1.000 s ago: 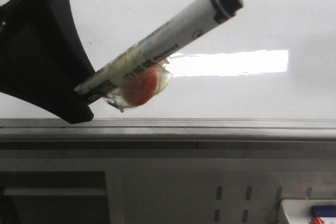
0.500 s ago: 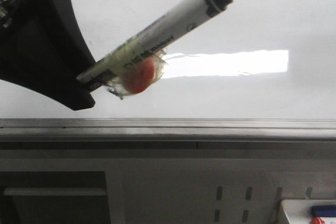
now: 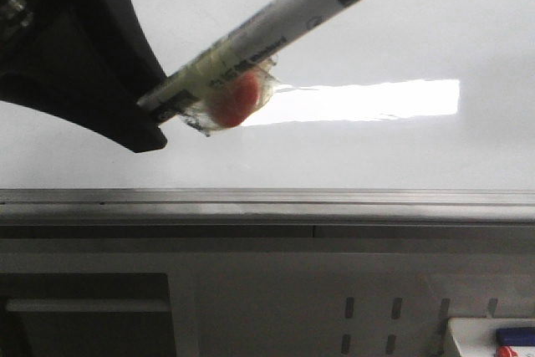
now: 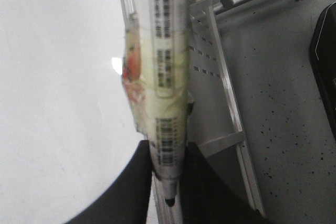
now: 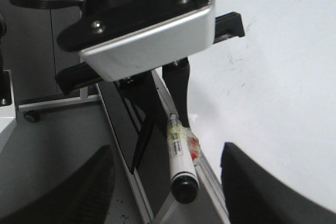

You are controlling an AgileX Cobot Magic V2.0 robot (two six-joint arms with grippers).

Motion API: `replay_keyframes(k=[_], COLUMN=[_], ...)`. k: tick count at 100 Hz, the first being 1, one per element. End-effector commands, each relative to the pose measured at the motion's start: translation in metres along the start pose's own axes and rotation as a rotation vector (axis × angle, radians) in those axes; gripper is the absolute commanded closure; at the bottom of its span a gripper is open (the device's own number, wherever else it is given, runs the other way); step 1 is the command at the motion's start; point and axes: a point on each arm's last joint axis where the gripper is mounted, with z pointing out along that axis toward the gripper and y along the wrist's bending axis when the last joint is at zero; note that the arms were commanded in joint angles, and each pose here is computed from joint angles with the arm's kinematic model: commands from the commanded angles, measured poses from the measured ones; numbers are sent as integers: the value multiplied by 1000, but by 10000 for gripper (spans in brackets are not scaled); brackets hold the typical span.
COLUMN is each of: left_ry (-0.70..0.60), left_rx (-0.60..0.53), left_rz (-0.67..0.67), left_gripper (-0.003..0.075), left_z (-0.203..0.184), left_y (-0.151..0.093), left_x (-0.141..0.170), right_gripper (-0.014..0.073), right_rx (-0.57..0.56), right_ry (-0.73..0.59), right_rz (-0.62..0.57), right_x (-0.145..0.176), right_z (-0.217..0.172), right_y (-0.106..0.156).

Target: Write number 4 on whiteboard

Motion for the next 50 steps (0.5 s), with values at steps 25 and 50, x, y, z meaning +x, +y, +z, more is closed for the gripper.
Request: replay_keyframes(k=[25, 50], left_ry=[-152, -166], left_rx=[-65, -46], left_rz=[-10, -17], left_gripper=[740, 740], left_z=[-17, -19], left_y=[7, 5], left_x=[-18, -19], right_gripper=[200, 200], right_rx=[-47, -45], right_ry=[-27, -8], right_rz=[-125, -155], right_x=[-9, -7], right_z=[25, 31], right_y=[13, 15])
